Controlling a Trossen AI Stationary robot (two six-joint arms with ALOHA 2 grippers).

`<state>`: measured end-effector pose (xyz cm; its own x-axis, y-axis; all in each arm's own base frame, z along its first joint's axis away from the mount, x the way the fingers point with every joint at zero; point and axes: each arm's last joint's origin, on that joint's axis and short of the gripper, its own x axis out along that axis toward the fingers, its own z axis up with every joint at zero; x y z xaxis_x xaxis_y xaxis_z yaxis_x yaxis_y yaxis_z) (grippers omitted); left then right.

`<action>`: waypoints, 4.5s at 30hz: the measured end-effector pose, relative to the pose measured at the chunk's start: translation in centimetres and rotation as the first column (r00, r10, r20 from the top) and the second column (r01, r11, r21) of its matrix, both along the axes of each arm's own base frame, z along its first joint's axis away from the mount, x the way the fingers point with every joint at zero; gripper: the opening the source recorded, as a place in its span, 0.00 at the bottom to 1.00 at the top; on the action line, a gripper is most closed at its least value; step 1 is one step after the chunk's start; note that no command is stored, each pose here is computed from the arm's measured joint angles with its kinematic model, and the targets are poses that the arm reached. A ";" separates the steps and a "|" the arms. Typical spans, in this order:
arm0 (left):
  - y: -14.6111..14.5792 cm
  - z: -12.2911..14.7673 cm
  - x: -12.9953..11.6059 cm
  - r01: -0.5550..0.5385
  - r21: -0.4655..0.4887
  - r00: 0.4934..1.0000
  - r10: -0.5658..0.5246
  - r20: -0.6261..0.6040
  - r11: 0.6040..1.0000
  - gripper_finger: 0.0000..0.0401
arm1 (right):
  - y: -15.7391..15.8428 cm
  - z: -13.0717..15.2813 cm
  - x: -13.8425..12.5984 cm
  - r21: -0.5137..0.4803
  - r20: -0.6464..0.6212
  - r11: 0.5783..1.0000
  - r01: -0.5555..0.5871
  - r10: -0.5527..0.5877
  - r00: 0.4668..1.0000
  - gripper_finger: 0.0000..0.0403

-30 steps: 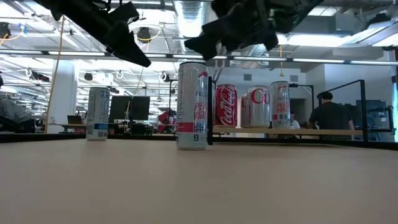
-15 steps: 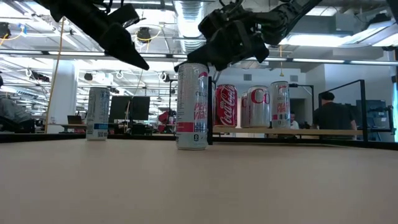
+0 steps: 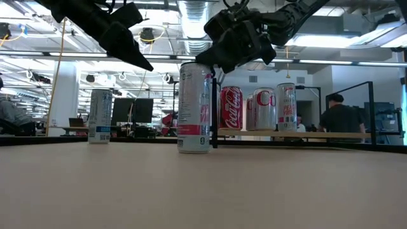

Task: Place canned beverage on shelf
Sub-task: Put the orange white soda can on the shelf aligned with the other orange white soda can

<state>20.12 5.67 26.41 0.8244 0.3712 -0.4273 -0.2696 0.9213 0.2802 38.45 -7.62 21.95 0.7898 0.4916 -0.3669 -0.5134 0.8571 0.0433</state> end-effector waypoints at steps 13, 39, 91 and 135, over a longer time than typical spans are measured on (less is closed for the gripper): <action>0.0 0.0 0.0 0.000 0.000 1.000 0.000 0.000 1.000 0.80 | -0.1 0.0 -0.1 0.025 0.016 0.998 -0.056 0.056 0.998 0.83; 0.0 0.0 0.0 -0.013 -0.028 1.000 0.013 0.014 1.000 0.80 | 1.0 -0.4 0.2 -0.075 -0.017 0.997 0.017 -0.018 1.000 0.78; 0.4 0.7 0.2 -0.019 -0.032 0.995 0.022 0.098 0.999 0.80 | -9.2 5.5 -25.8 -0.088 -0.092 0.528 0.844 -0.848 0.521 0.69; 0.4 0.4 0.1 -0.017 -0.034 0.998 0.019 0.063 0.999 0.80 | -10.0 7.3 -25.4 -0.129 -0.032 0.493 0.860 -0.869 0.494 0.87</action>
